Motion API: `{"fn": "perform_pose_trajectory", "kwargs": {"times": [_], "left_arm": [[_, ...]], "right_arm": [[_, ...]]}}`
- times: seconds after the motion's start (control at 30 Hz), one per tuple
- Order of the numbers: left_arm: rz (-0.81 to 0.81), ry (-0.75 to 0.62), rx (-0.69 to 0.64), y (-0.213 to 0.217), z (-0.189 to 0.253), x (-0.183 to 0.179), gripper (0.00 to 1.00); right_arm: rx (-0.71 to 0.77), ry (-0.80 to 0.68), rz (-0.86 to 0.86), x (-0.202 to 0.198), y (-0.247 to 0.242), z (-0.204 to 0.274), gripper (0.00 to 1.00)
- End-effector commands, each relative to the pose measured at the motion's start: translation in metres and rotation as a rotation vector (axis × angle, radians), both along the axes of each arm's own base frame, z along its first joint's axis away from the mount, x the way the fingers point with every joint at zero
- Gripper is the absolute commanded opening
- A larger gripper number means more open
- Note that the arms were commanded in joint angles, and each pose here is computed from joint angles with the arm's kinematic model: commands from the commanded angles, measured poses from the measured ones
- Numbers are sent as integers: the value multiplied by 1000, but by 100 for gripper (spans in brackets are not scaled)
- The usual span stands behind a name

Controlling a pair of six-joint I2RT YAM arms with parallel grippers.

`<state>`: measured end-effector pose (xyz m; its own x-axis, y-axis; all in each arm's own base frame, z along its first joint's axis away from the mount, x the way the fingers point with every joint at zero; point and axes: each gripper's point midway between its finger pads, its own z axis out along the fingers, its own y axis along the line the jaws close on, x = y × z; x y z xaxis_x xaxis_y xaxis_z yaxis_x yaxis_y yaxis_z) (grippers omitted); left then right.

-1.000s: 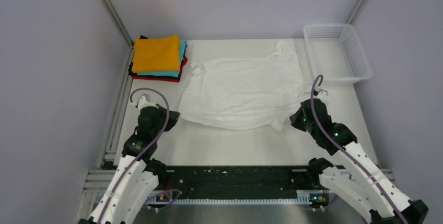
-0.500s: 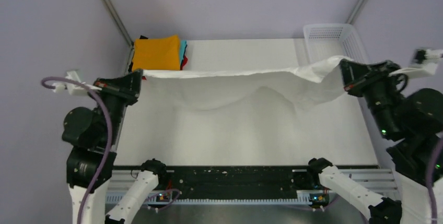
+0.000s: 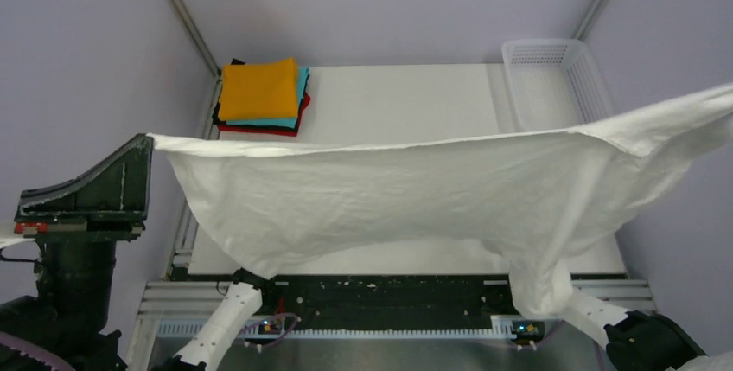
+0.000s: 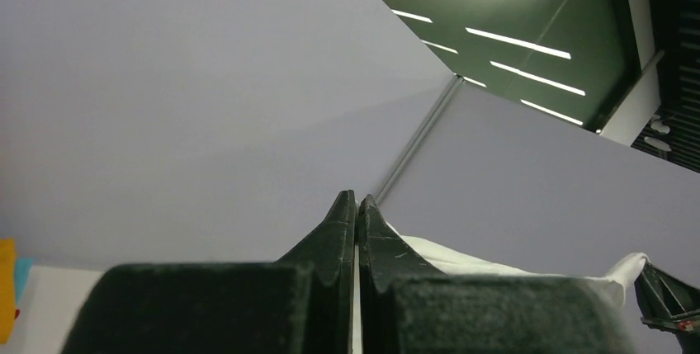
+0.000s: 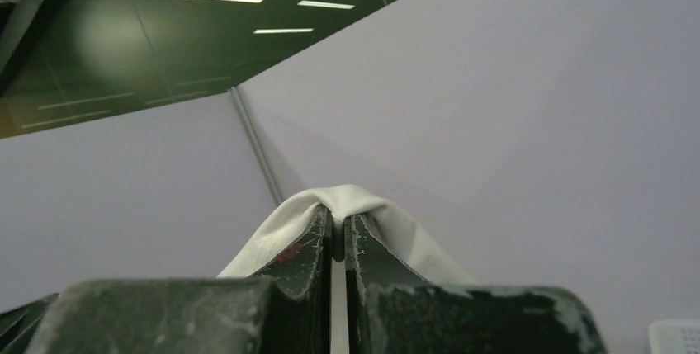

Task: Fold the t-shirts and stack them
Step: Flatten out the tshirt

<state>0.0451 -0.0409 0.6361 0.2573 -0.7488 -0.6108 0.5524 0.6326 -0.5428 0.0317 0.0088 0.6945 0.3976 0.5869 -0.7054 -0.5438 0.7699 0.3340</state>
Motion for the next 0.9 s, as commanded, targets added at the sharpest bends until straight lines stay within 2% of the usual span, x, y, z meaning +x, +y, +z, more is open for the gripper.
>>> {"fn": "perform_pose_trajectory", "kwargs": {"times": [0.0, 0.1, 0.2, 0.33, 0.43, 0.5, 0.53, 0.63, 0.73, 0.87], "left_arm": [[76, 148, 45, -4, -22, 68, 0], [151, 243, 41, -1, -49, 117, 0], [254, 365, 43, 5, -91, 178, 0], [412, 569, 92, 12, -179, 263, 0], [441, 717, 169, 4, -257, 317, 0], [437, 782, 200, -4, -307, 345, 0], [443, 813, 205, -6, -331, 359, 0], [462, 913, 247, -10, -394, 395, 0], [490, 1015, 294, -12, -444, 435, 0], [479, 1165, 339, -18, -501, 487, 0]], "right_arm": [[-58, 99, -168, 72, 8, -9, 0], [-78, 207, -312, 123, 4, -37, 0], [-151, 331, -466, 191, 11, -88, 0], [-236, 431, -649, 262, 18, -159, 0], [-292, 482, -724, 302, 24, -215, 0], [-306, 531, -743, 325, 27, -257, 0], [-255, 568, -731, 336, 28, -280, 0], [-256, 686, -671, 377, 32, -354, 0], [-275, 826, -612, 417, 29, -424, 0], [-312, 915, -521, 465, 39, -487, 0]]}}
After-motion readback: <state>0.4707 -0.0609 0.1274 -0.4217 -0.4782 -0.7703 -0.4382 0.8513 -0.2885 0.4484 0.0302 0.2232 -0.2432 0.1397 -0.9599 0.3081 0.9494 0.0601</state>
